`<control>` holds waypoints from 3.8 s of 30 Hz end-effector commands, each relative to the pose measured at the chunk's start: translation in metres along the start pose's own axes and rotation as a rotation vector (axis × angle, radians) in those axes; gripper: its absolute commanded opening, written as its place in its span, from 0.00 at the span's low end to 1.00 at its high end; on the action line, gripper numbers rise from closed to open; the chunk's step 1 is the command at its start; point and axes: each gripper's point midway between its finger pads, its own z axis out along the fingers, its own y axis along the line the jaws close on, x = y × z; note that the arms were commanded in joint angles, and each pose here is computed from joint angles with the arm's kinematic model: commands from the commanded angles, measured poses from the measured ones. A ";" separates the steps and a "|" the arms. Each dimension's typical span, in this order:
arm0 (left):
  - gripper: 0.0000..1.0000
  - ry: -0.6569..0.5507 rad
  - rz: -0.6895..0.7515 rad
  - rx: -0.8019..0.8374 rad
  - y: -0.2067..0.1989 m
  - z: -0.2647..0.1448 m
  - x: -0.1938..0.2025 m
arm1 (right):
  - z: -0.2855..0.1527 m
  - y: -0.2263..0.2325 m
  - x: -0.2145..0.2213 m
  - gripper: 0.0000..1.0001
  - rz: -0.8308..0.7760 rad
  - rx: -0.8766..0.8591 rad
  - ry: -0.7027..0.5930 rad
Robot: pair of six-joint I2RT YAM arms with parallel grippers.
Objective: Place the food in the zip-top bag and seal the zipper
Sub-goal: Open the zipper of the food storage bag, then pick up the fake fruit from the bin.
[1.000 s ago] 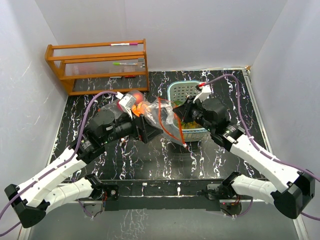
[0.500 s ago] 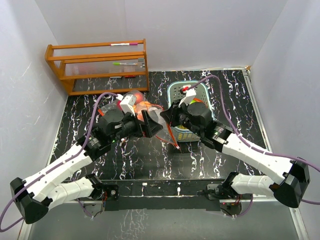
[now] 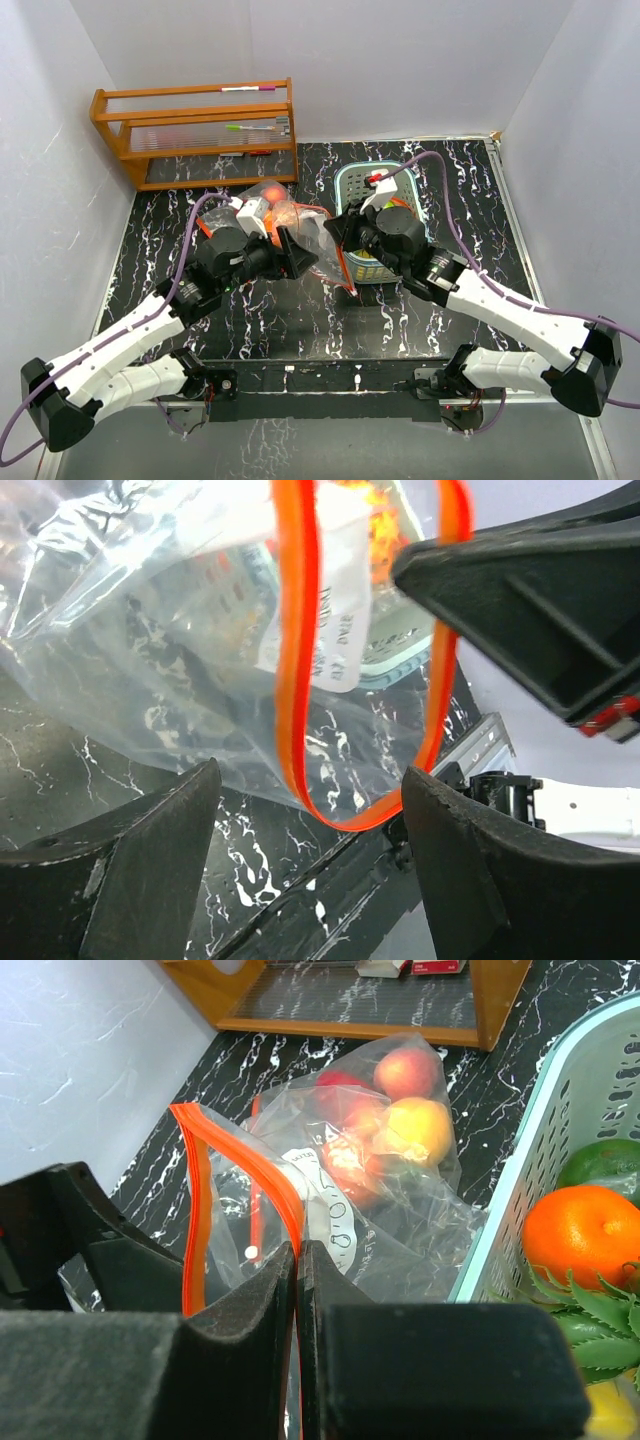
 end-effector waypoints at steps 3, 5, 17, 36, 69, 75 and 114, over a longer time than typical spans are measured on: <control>0.69 -0.024 0.003 -0.033 0.017 0.005 0.008 | -0.016 0.022 -0.049 0.08 0.039 -0.058 -0.145; 0.66 -0.045 -0.003 -0.016 0.015 0.009 0.006 | -0.016 0.025 -0.048 0.08 0.037 -0.071 -0.140; 0.00 -0.167 0.078 -0.063 0.018 0.008 -0.025 | -0.025 0.018 -0.036 0.08 0.046 -0.029 -0.117; 0.00 -0.065 0.432 -0.293 0.036 -0.065 -0.056 | -0.040 -0.043 -0.010 0.29 -0.041 0.273 -0.010; 0.00 -0.083 0.619 -0.521 0.054 -0.092 -0.100 | -0.039 -0.114 0.004 0.78 0.000 0.716 0.089; 0.00 -0.095 0.621 -0.471 0.046 -0.086 -0.099 | -0.007 -0.122 0.008 0.84 0.232 0.683 0.102; 0.00 -0.096 0.637 -0.306 0.025 -0.075 -0.089 | -0.014 -0.218 0.098 0.58 0.383 1.003 0.182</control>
